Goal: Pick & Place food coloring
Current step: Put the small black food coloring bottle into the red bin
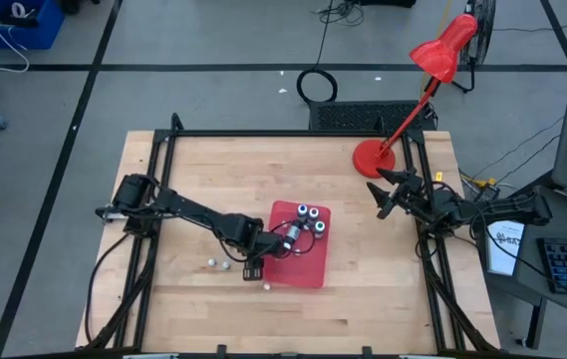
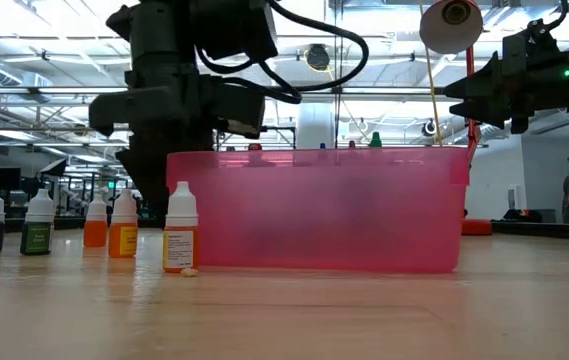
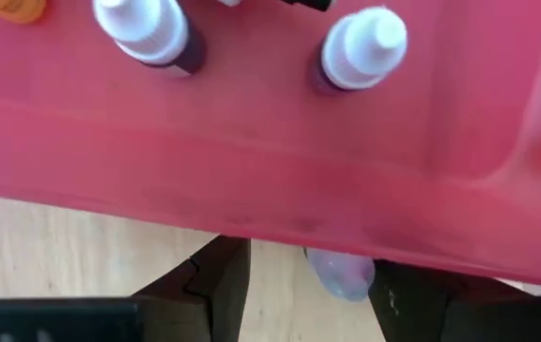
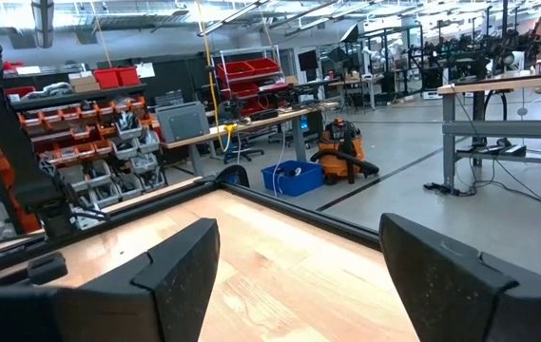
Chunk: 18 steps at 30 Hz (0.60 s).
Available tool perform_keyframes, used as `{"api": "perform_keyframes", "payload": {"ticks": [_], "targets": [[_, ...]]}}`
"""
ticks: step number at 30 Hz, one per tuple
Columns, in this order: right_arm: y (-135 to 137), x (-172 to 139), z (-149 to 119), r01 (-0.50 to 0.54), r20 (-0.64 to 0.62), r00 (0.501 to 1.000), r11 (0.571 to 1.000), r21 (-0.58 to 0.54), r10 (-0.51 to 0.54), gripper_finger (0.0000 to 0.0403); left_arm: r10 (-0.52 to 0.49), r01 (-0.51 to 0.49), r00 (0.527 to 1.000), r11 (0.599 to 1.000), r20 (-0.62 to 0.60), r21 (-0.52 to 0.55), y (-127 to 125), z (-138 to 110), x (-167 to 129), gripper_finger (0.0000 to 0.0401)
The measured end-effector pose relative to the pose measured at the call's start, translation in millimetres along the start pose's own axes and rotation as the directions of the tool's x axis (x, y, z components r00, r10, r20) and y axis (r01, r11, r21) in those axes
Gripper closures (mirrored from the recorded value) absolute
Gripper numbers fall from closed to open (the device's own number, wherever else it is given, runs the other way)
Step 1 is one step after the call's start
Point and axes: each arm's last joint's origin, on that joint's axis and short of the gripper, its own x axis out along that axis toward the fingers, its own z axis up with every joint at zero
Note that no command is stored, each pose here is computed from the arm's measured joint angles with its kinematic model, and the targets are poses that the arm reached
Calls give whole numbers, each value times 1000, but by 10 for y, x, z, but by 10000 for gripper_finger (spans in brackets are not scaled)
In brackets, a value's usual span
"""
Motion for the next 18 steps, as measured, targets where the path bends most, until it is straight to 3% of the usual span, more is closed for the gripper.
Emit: {"api": "perform_keyframes", "payload": {"ticks": [8, 15, 18], "targets": [[-1, 0, -4, 1, -4, 1000, 1000, -6, -1, 124, -1, 1, 1000, 1000, -1, -10, -4, -1, 0, 219], [-1, 0, -7, 1, -6, 1000, 1000, -9, -1, 124, -1, 1, 1000, 1000, 0, -6, -4, -1, 0, 334], [-1, 0, -7, 1, -6, 1000, 1000, -9, -1, 124, -1, 1, 1000, 1000, -3, 2, -3, -5, -12, 335]]}}
